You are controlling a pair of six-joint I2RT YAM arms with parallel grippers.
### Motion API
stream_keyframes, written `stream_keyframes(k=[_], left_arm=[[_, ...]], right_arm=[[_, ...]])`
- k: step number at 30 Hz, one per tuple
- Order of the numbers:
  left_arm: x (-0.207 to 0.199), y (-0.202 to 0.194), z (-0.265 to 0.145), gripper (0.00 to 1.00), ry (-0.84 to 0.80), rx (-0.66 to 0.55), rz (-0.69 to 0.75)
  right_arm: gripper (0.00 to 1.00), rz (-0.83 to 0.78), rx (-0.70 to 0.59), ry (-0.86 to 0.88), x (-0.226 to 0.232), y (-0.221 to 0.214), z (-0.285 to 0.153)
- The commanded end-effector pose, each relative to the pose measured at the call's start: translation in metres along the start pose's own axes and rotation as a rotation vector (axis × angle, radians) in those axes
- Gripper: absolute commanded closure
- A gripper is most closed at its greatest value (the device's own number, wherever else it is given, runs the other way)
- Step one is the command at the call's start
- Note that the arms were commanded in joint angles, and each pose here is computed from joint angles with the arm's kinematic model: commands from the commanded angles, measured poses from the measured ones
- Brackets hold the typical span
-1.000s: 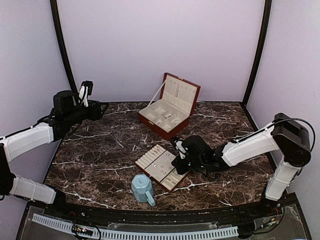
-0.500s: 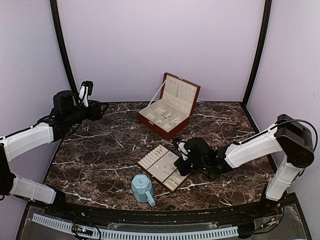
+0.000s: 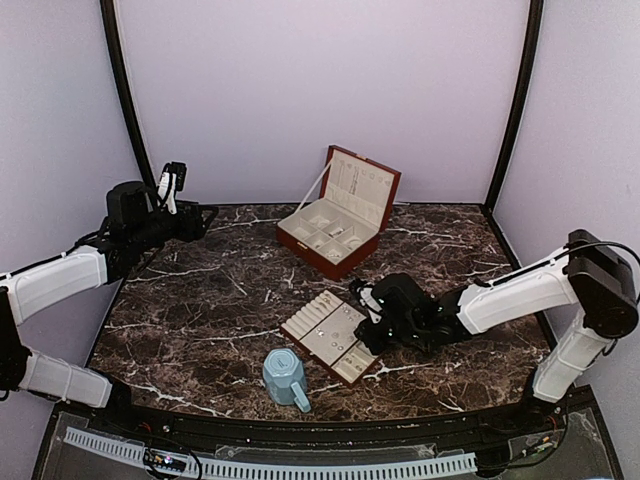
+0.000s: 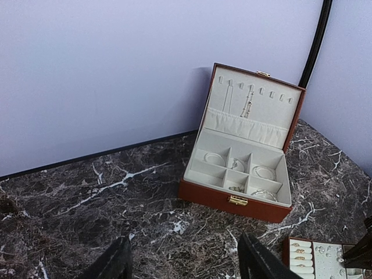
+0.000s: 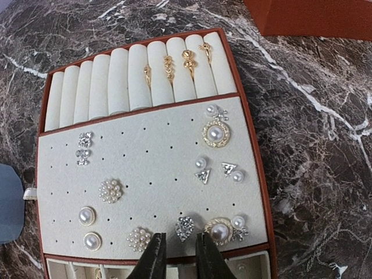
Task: Organize the mixed jewelry
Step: Insert the earring into the earring holder.
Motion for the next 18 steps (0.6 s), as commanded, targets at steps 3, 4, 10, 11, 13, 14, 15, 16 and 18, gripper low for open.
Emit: stream_keyframes(k=[3, 4, 10, 11, 13, 14, 15, 16, 18], left_arm=[[-0.001, 0.011, -0.009, 0.35, -0.004, -0.05, 0.022], [-0.001, 0.011, -0.009, 0.35, -0.004, -0.051, 0.023], [-0.001, 0.012, -0.009, 0.35, -0.005, -0.053, 0.024], [-0.001, 0.012, -0.009, 0.35, -0.006, -0.053, 0.025], [-0.001, 0.012, -0.009, 0.35, -0.003, -0.053, 0.025], [-0.001, 0.012, -0.009, 0.35, -0.004, -0.053, 0.025], [-0.001, 0.012, -0.009, 0.35, -0.004, -0.053, 0.025], [-0.001, 0.012, -0.009, 0.35, -0.006, -0.053, 0.024], [-0.002, 0.012, -0.009, 0.35, -0.009, -0.052, 0.024]], right_arm=[[0.75, 0.01, -0.039, 0.02, 0.007, 0.021, -0.023], [0.74, 0.014, -0.037, 0.02, 0.006, 0.022, -0.026], [0.7, 0.068, -0.055, 0.083, 0.008, 0.04, -0.035], [0.7, 0.073, -0.051, 0.087, 0.008, 0.041, -0.034], [0.71, 0.085, -0.037, 0.083, 0.008, 0.042, -0.031], [0.73, 0.088, -0.026, 0.078, 0.008, 0.042, -0.028], [0.76, 0.087, -0.014, 0.08, 0.009, 0.041, -0.025], [0.78, 0.091, -0.005, 0.084, 0.01, 0.041, -0.023], [0.82, 0.101, 0.011, 0.086, 0.012, 0.04, -0.018]])
Point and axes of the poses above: each gripper's point midway between its finger pads, its own z axis out along the fingers, its own x axis along the line the jaws close on, y = z × x, the point moved 3 cm from there along -z, back along the fingers, and after that the axes turned 15 degrees about z, right-handed, at the moved point
